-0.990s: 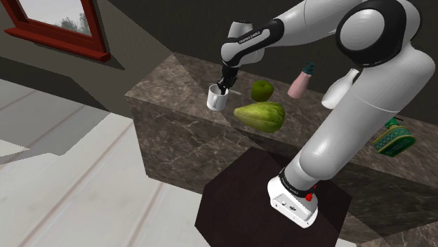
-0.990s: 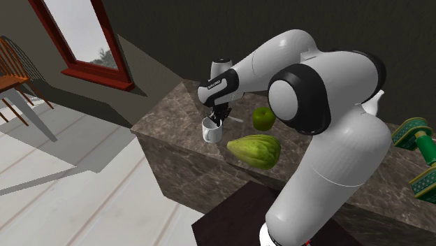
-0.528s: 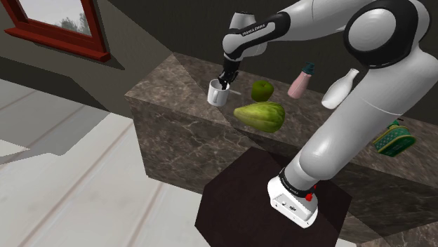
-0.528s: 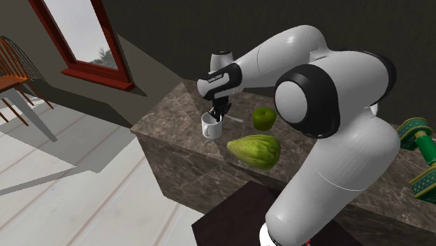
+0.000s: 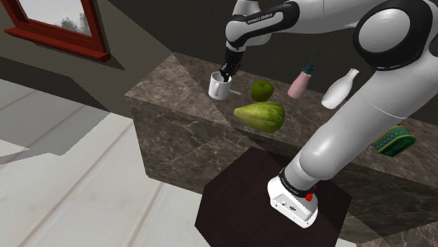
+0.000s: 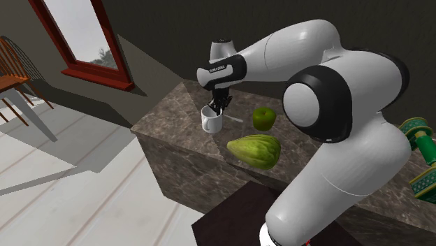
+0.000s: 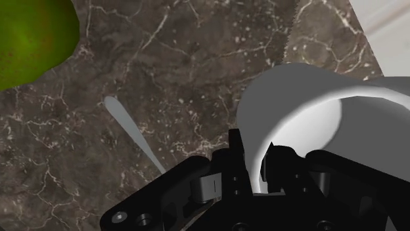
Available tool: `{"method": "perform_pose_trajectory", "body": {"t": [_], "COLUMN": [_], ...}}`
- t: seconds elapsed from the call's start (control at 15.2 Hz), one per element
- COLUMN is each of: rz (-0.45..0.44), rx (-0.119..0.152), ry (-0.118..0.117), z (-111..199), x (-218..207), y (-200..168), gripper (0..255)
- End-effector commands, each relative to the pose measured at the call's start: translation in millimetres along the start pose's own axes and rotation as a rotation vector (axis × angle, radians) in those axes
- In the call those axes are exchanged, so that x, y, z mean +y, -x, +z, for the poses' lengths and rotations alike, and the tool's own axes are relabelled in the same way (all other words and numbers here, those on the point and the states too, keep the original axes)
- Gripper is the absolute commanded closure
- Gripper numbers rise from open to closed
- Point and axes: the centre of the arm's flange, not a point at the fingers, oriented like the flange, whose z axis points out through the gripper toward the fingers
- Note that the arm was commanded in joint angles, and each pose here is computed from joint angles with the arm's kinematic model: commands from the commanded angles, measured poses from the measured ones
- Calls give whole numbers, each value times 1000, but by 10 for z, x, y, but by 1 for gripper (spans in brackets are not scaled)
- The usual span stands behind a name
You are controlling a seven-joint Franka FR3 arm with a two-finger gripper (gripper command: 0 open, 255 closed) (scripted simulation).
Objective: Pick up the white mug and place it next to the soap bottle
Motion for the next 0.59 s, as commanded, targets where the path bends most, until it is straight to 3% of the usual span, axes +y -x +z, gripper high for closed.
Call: {"method": "perform_pose_trajectory", "body": {"t": [0.0, 0.53], "rz": [0, 0], "rx": [0, 0], "ry": [0, 0], "z": [-120, -542], "x": [-3, -7], "y": [-3, -11], "gripper": [255, 255]}}
